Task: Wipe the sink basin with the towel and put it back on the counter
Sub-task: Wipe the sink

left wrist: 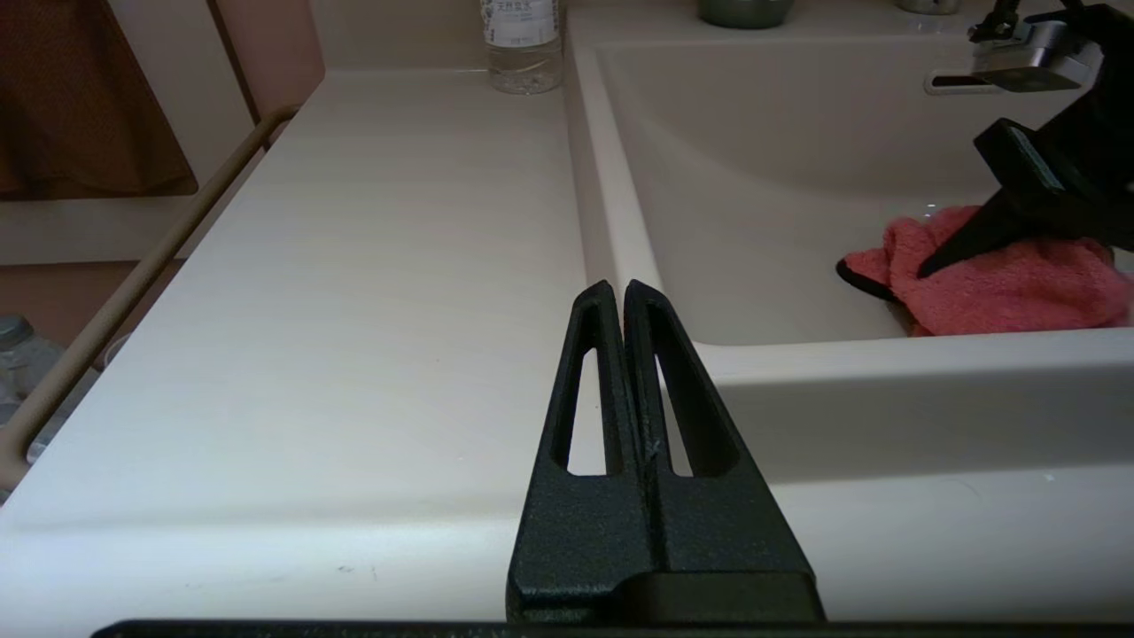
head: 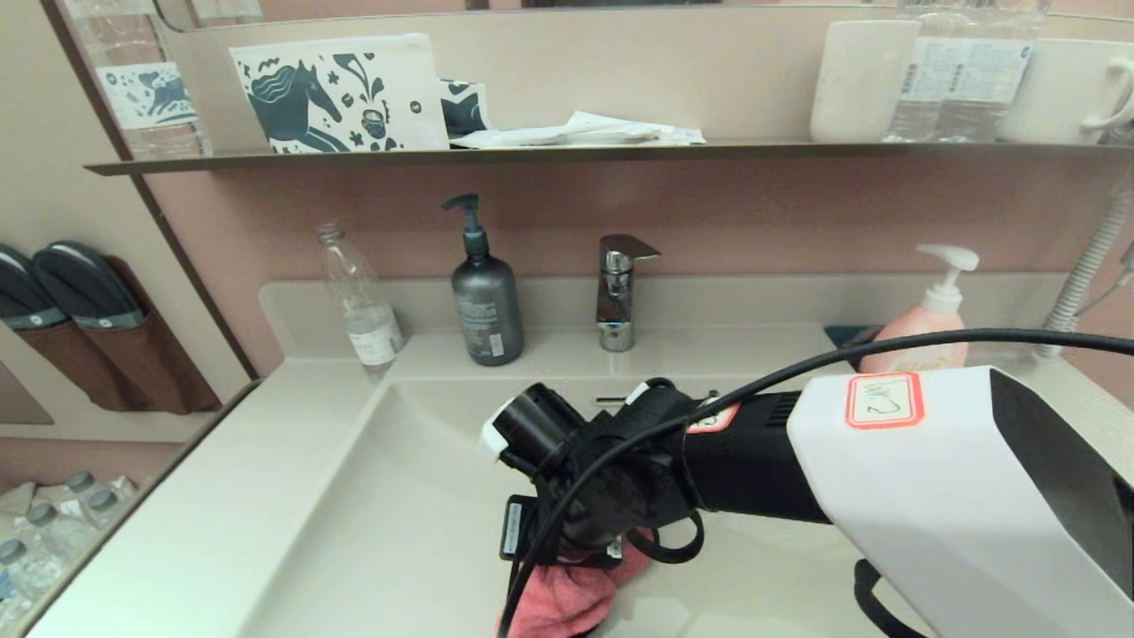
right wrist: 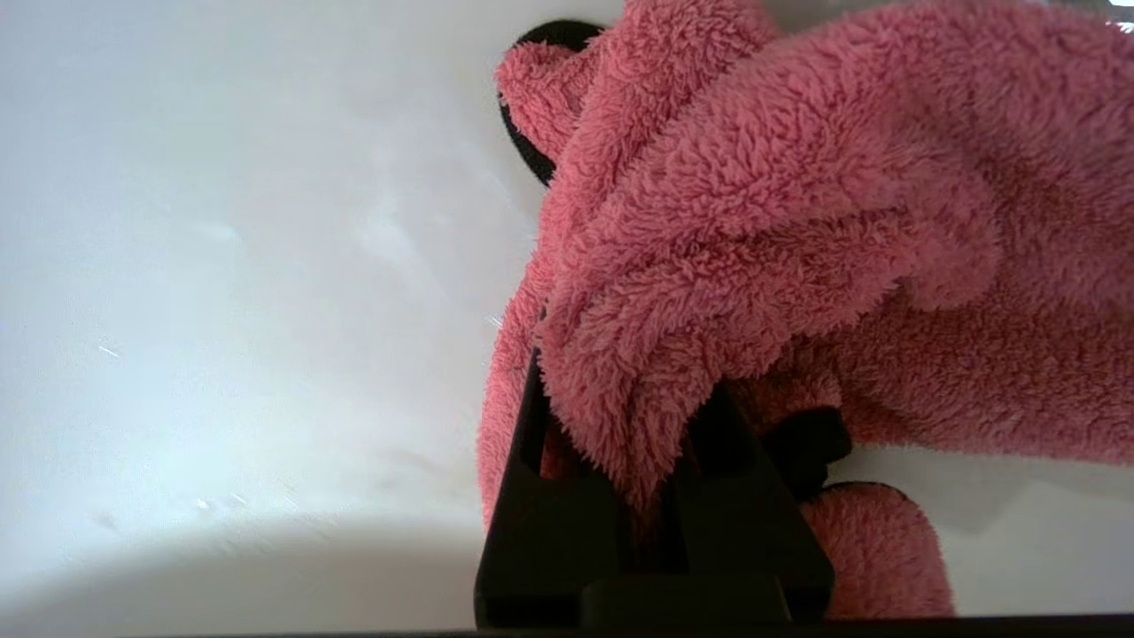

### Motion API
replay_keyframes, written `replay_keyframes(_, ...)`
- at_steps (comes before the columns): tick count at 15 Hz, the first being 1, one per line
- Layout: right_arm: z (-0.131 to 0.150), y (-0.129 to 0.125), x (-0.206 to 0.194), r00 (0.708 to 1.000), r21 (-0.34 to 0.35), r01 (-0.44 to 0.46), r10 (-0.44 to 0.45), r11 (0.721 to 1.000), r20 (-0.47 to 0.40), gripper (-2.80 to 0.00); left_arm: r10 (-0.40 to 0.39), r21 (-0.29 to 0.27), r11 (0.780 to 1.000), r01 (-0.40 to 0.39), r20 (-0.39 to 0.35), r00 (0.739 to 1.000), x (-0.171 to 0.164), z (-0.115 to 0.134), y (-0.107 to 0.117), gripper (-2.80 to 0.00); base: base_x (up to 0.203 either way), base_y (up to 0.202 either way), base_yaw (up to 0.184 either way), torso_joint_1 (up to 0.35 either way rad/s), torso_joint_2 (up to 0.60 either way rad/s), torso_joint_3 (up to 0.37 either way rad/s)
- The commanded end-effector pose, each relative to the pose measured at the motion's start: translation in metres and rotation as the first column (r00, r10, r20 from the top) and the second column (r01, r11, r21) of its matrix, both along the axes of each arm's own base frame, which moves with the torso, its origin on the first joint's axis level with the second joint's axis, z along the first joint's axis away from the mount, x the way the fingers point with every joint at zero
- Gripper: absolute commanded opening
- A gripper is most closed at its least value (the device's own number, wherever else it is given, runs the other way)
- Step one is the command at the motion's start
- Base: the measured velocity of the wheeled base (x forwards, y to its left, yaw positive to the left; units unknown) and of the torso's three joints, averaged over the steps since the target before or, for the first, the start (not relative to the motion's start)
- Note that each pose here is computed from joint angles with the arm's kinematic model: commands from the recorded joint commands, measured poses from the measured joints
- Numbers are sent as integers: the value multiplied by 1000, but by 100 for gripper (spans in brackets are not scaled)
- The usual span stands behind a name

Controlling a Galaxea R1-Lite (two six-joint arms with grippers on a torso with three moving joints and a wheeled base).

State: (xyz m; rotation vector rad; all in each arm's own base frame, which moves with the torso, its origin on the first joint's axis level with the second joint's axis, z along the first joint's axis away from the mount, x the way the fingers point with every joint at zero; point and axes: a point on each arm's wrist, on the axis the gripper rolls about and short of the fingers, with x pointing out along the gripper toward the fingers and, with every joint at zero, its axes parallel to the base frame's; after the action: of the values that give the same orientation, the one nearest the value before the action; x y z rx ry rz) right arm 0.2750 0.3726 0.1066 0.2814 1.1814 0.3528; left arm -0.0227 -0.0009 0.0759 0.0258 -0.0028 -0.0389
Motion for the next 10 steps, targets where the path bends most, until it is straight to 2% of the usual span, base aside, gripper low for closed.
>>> replay_keyframes(1, -7, 11, 8, 999, 34, -1, 0, 999, 32, -280, 0, 0, 1000, 0, 1, 1000, 0, 0, 0, -280, 0, 0, 0, 0, 0, 0)
replay_keyframes(3, -8, 16, 12, 997, 61, -11, 6, 998, 83, -280, 1, 0, 1000, -1, 1, 1000, 0, 0, 0, -280, 0, 0, 0, 0, 0, 0)
replay_keyframes(6, -13, 19, 17, 988, 42, -25, 18, 999, 156, -280, 0, 0, 1000, 0, 1, 1000, 0, 0, 0, -280, 0, 0, 0, 0, 0, 0)
replay_keyframes(10, -40, 18, 34, 955, -82, 53, -27, 995, 294, -280, 0, 0, 1000, 0, 1, 1000, 0, 0, 0, -280, 0, 0, 0, 0, 0, 0)
